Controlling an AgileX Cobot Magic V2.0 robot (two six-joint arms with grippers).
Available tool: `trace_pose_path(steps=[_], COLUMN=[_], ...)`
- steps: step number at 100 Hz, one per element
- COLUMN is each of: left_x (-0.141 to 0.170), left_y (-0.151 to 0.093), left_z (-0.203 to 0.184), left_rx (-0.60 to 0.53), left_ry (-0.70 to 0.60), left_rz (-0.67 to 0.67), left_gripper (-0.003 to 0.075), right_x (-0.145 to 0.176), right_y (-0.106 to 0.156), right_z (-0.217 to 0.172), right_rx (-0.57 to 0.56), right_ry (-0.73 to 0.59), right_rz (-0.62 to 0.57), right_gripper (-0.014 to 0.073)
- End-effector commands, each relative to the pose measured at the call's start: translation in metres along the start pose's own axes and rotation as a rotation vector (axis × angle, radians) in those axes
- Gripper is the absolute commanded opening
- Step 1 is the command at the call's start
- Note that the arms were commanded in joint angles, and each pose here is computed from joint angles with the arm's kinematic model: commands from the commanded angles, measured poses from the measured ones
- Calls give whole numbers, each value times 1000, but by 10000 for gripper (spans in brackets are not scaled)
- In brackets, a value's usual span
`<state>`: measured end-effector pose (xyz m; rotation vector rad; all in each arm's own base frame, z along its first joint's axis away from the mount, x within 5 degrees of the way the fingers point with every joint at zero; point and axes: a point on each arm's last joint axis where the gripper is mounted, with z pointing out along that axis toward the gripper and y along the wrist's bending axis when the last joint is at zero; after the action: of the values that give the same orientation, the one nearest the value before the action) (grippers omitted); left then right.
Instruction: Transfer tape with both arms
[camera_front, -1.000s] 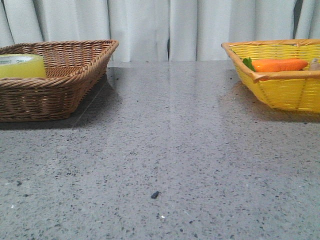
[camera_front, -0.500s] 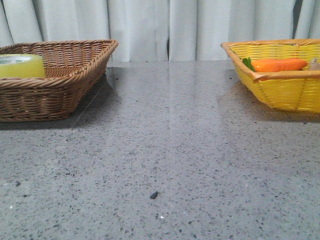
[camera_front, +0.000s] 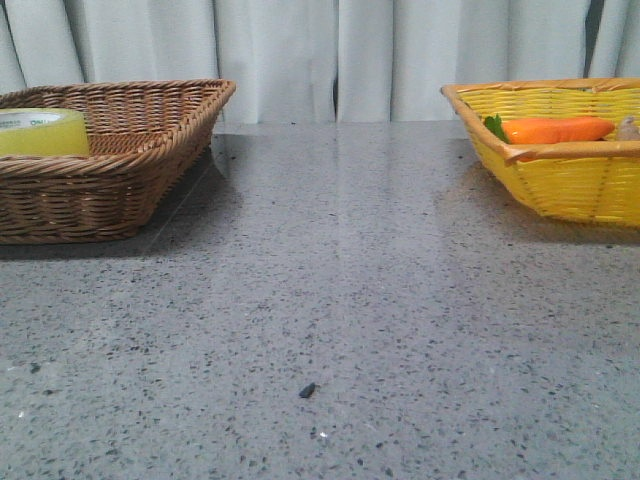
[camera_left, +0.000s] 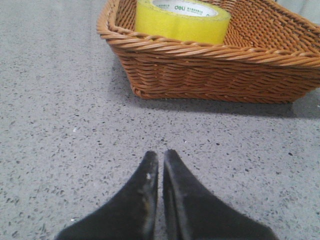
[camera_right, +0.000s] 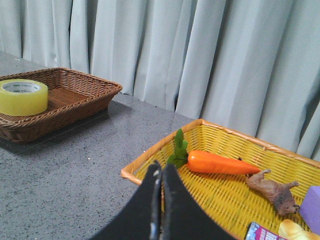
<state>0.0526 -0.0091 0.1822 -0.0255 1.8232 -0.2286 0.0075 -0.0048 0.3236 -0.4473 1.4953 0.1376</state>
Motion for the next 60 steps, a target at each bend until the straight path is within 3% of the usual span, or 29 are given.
trace_pose_path(steps=[1,23,35,50,57,60], left_x=[-2,-2,-2,-2,-2,-2], left_y=[0,0,0,0,0,0], left_z=[-1,-1,-1,-1,-1,-1], left_rx=[6,6,6,6,6,6], left_ry=[-56,-56,-56,-56,-56,-56], left_rz=[-13,-13,-13,-13,-13,-13], left_gripper=[-21,-21,-21,-21,-21,-21], right_x=[-14,5,37,88,113,118], right_y=[-3,2,8,12,13,13], right_z=[-1,10,29,47,50,49], right_rx=[19,72,153,264,315,323], right_ry=[-89,-41,-38,-136,-100,-18], right_rz=[-13,-22,-15,103,101,112], right_gripper=[-66,-66,-66,-66,-66,-66])
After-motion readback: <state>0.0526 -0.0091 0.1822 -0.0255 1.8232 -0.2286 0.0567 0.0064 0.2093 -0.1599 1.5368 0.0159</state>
